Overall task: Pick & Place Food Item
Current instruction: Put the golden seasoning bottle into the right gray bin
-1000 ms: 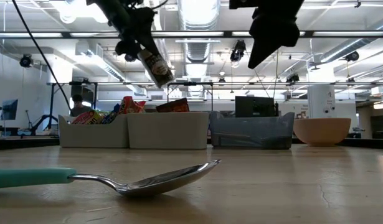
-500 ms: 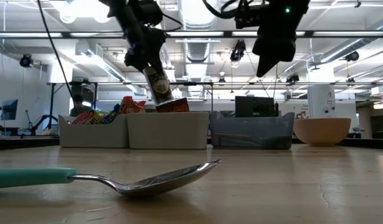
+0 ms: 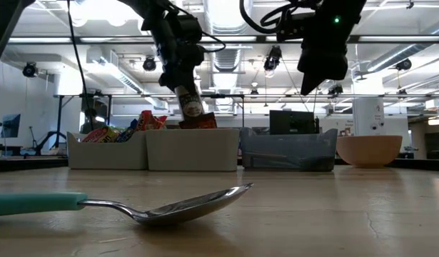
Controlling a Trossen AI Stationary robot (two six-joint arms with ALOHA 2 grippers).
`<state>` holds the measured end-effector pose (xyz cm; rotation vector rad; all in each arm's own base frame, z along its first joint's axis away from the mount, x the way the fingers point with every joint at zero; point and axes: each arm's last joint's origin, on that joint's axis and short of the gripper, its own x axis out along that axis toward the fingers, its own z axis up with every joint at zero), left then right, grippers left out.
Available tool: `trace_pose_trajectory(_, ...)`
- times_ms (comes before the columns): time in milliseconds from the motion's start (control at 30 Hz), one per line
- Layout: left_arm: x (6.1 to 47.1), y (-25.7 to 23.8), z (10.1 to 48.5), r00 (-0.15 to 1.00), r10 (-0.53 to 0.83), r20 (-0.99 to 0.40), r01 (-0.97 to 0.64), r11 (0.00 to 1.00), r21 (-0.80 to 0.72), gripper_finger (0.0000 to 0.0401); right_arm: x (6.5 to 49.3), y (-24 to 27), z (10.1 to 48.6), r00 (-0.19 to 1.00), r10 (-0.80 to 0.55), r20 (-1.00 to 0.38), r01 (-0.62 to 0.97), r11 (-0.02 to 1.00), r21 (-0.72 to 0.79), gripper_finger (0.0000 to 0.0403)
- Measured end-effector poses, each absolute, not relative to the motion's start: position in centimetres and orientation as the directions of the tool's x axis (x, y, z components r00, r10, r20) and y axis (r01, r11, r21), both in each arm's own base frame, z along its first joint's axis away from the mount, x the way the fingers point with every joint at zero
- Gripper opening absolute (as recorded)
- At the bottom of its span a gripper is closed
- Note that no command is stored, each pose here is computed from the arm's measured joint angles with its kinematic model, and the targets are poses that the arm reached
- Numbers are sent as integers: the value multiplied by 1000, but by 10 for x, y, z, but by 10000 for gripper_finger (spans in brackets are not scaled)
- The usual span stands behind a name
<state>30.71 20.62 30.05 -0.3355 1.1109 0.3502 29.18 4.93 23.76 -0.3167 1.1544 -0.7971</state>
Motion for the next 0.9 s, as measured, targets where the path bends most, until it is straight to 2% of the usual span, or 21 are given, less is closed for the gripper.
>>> trace_pose_trajectory(433,326,189,286,452,115,-885,-309,951,-34,266,291,49,229,183,-700,-690,402,694,-597,46)
trace_pose_trajectory(900,332,184,267,476,128,-870,-250,968,6,266,292,50,229,190,-698,-691,408,696,-591,46)
